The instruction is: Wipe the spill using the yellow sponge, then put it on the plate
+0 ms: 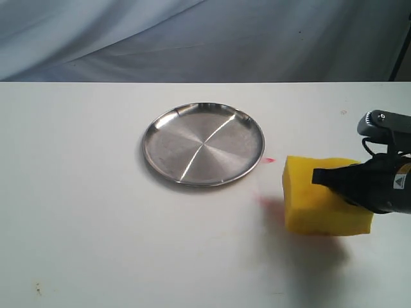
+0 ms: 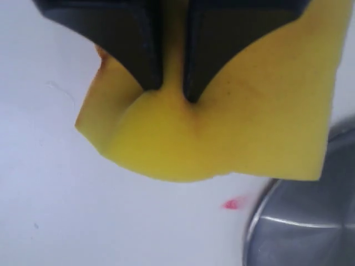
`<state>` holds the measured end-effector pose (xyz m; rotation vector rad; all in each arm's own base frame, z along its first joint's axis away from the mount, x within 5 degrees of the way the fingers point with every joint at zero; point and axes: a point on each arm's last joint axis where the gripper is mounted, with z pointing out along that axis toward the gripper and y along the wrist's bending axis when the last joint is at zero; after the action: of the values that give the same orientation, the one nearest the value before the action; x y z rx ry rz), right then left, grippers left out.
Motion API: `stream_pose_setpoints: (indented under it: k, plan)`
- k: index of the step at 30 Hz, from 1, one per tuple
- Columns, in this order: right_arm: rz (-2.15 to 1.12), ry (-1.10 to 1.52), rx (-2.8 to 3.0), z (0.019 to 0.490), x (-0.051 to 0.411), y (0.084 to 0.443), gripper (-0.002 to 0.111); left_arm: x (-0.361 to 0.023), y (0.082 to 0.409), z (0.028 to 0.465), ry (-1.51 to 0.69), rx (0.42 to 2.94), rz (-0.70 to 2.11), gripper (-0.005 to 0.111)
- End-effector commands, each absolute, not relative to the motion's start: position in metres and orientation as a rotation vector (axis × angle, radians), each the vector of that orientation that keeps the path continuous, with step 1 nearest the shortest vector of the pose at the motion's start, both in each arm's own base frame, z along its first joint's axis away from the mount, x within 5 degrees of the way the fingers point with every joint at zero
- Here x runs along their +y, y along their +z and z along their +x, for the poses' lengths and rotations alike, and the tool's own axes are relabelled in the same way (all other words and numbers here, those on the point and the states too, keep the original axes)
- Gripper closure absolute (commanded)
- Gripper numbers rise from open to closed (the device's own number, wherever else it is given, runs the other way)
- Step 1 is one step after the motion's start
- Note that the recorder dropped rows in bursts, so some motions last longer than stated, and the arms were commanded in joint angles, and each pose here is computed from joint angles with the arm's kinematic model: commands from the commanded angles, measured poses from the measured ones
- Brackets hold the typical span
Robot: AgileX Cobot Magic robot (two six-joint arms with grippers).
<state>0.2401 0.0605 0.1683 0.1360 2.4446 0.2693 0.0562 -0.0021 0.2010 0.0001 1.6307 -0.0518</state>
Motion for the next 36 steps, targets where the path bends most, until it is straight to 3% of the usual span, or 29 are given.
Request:
stream_pose_setpoints:
  k: [1, 7, 18, 28, 36]
  plan:
    - [0.085, 0.271, 2.383, 0.242, 0.060, 0.170, 0.108, -0.002, 0.200, 0.056, -0.054, 1.629, -0.001, 0.105]
    - [0.120, 0.162, 2.407, 0.241, 0.031, 0.174, 0.108, -0.002, 0.200, 0.056, -0.054, 1.629, -0.001, 0.105]
    - [0.101, 0.112, 2.530, 0.234, 0.030, 0.161, 0.108, -0.002, 0.200, 0.056, -0.052, 1.629, 0.001, 0.105]
    - [-0.091, 0.154, 2.631, 0.232, 0.068, 0.136, 0.108, -0.002, 0.200, 0.056, -0.054, 1.629, -0.001, 0.105]
    - [-0.244, 0.309, 2.474, 0.249, 0.126, 0.169, 0.108, -0.002, 0.200, 0.056, -0.052, 1.629, 0.001, 0.105]
